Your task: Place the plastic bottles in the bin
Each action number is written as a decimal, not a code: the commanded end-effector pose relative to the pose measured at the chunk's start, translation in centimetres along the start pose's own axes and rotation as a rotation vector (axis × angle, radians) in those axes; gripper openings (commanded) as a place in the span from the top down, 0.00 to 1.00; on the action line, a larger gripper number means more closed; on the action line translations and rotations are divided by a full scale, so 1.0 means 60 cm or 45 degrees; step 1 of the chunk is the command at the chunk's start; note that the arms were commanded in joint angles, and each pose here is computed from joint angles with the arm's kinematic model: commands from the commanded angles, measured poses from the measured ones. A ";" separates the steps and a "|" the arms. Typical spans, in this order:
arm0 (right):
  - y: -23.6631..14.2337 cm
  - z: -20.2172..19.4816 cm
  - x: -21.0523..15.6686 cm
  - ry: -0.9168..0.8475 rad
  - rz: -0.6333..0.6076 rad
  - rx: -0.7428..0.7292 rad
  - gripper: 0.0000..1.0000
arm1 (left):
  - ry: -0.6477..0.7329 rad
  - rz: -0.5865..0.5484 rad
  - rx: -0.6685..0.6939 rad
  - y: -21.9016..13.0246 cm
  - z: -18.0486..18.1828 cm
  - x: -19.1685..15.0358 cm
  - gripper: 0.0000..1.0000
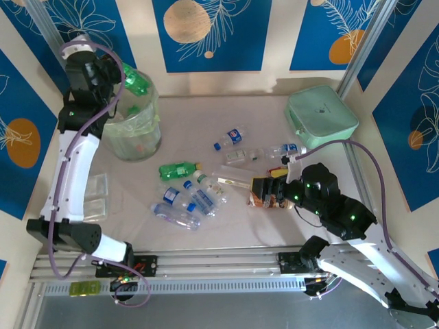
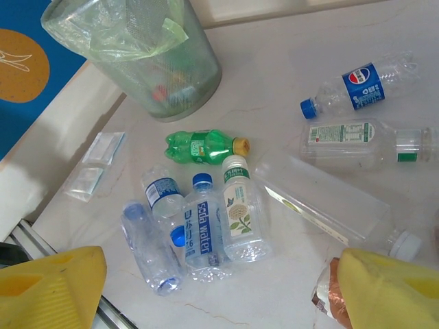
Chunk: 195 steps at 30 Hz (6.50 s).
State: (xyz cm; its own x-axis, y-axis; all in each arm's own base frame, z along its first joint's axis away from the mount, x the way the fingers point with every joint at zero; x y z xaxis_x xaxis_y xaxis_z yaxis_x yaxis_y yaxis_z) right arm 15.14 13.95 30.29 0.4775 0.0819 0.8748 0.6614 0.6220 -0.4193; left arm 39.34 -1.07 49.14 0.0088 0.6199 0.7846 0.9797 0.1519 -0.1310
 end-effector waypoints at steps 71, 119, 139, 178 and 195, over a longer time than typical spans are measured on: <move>-0.021 -0.144 -0.169 1.346 0.421 -1.019 0.34 | 0.111 0.397 0.170 -0.193 0.026 -0.199 0.37; 0.112 -0.275 -0.289 1.860 0.535 -0.985 0.72 | 0.237 0.847 -0.859 -0.278 -0.018 -0.349 0.32; 0.056 -0.103 -0.017 0.731 0.026 -0.168 0.77 | 0.424 1.473 -0.850 -0.342 -0.061 -0.558 0.01; 0.060 -0.008 0.022 0.554 -0.007 0.084 0.39 | 0.289 1.785 -1.219 -0.417 -0.145 -0.637 0.49; -0.038 -0.045 0.051 0.370 -0.217 -0.194 0.12 | 0.027 1.204 -0.691 -0.230 -0.094 -0.459 0.61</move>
State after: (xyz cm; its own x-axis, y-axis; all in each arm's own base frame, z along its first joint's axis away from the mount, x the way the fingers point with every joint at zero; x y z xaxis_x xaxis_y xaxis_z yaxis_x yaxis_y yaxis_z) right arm 16.68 11.54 33.45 0.5135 -0.2807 0.8109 0.7870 0.5307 -0.3146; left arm 25.21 -26.83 28.99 0.8660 0.1507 0.4767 0.3988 -0.7833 -0.4768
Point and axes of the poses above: each hand's point on the last joint's axis, 136 mm out from that joint toward the fingers, its own y axis out along the fingers, its own z axis along the line the jaws close on, x = y × z, the point moved 5 cm from there along -y, back along the fingers, and after that the axes turned 13 degrees about -y, right-handed, at the moved point
